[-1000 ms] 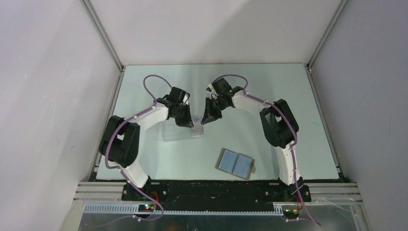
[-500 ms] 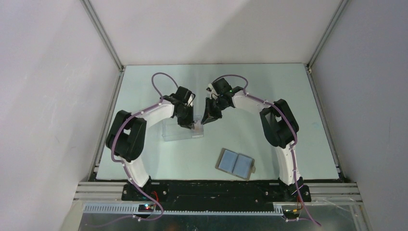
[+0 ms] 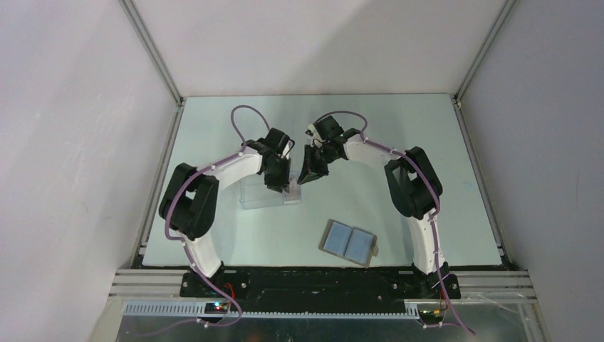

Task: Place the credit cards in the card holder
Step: Pick up the credit card from the storage box.

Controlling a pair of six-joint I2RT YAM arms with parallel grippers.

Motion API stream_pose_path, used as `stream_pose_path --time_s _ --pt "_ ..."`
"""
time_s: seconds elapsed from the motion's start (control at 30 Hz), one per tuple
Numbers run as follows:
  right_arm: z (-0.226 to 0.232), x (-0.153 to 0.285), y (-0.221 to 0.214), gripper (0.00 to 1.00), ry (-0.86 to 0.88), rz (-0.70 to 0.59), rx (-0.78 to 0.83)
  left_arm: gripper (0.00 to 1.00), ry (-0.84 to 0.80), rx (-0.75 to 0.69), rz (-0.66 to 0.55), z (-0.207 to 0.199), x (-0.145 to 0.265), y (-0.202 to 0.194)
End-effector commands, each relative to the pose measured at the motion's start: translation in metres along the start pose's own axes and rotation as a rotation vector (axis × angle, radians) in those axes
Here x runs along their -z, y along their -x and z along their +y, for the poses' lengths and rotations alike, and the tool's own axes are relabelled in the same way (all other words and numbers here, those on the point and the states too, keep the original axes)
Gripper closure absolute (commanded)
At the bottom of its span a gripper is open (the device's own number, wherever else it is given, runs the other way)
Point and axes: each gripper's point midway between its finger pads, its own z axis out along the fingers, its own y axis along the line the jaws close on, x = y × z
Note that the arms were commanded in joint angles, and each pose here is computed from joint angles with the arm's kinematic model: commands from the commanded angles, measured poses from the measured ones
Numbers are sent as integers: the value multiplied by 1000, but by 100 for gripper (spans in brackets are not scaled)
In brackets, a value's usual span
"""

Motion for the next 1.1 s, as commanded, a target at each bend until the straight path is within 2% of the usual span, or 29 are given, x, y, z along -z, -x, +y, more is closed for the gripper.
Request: stream_pose_path --time_s 0.0,0.07,0.27,0.5,0.73,0.87,1.07 --pt "3 -4 -8 99 14 22 4 69 49 -47 -33 1 8 10" --pt "3 -4 -8 100 15 24 4 68 49 -45 -32 0 8 10" --pt "3 -4 -8 100 16 24 4 75 37 -38 -10 -3 1 9" --pt "2 -3 -8 100 17 26 2 76 42 -37 0 -2 -3 8" --pt "1 -4 -9 100 17 27 0 86 34 -40 -13 -6 1 11" --pt "0 -3 -9 100 17 26 -1 87 21 -27 -2 -8 -2 9" --pt "-2 -4 -13 100 16 31 -6 92 -80 7 -41 -26 6 16"
